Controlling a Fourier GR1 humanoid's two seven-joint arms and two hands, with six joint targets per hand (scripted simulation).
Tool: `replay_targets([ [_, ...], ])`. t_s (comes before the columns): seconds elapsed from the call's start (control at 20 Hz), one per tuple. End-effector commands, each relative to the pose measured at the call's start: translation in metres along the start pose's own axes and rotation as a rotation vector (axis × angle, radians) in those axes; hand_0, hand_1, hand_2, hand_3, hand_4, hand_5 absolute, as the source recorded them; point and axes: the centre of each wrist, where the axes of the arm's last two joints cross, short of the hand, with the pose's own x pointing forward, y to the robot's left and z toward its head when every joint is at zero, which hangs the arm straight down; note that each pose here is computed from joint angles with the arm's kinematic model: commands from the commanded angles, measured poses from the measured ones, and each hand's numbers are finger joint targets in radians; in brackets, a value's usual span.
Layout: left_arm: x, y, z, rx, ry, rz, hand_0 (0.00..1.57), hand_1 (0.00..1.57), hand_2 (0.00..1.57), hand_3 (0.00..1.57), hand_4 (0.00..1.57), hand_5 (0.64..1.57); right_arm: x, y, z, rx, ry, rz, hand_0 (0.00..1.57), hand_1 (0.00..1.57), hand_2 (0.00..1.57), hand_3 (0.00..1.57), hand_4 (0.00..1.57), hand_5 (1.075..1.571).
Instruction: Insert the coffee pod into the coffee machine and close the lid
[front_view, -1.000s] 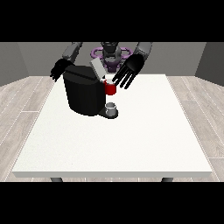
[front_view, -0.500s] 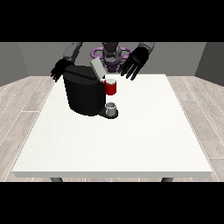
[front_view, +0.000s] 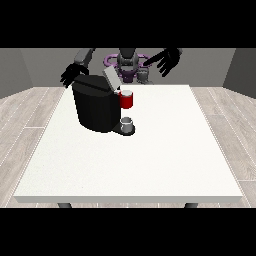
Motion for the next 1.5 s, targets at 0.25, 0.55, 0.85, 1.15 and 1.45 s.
replay_targets([
  [0.25,-0.082,-0.057,0.057,0.04,0.112,0.338,0.0,0.0,0.0,0.0,0.19,1.571,-0.016,-0.03,0.027,-0.028,0.07,0.057,0.0,0.0,0.0,0.0,0.49,1.571],
  [0.55,-0.109,-0.097,0.086,0.036,0.207,0.468,0.0,0.0,0.0,0.0,0.0,1.571,0.032,-0.012,0.006,0.133,0.009,0.069,0.0,0.0,0.0,0.0,0.37,1.571],
  [0.85,-0.121,-0.093,0.105,0.078,0.176,0.574,0.0,0.0,0.0,0.0,0.06,1.571,0.073,-0.015,-0.011,0.229,-0.114,0.095,0.0,0.0,0.0,0.0,0.04,1.571],
  [1.15,-0.107,-0.101,0.11,0.054,0.152,0.584,0.0,0.0,0.0,0.0,0.0,1.571,0.085,0.002,-0.016,0.306,-0.105,0.111,0.0,0.0,0.0,0.0,0.0,1.571],
  [1.45,-0.106,-0.114,0.13,0.052,0.137,0.595,0.0,0.0,0.0,0.0,0.0,1.571,0.095,0.013,-0.027,0.372,-0.134,0.161,0.0,0.0,0.0,0.0,0.22,1.571],
])
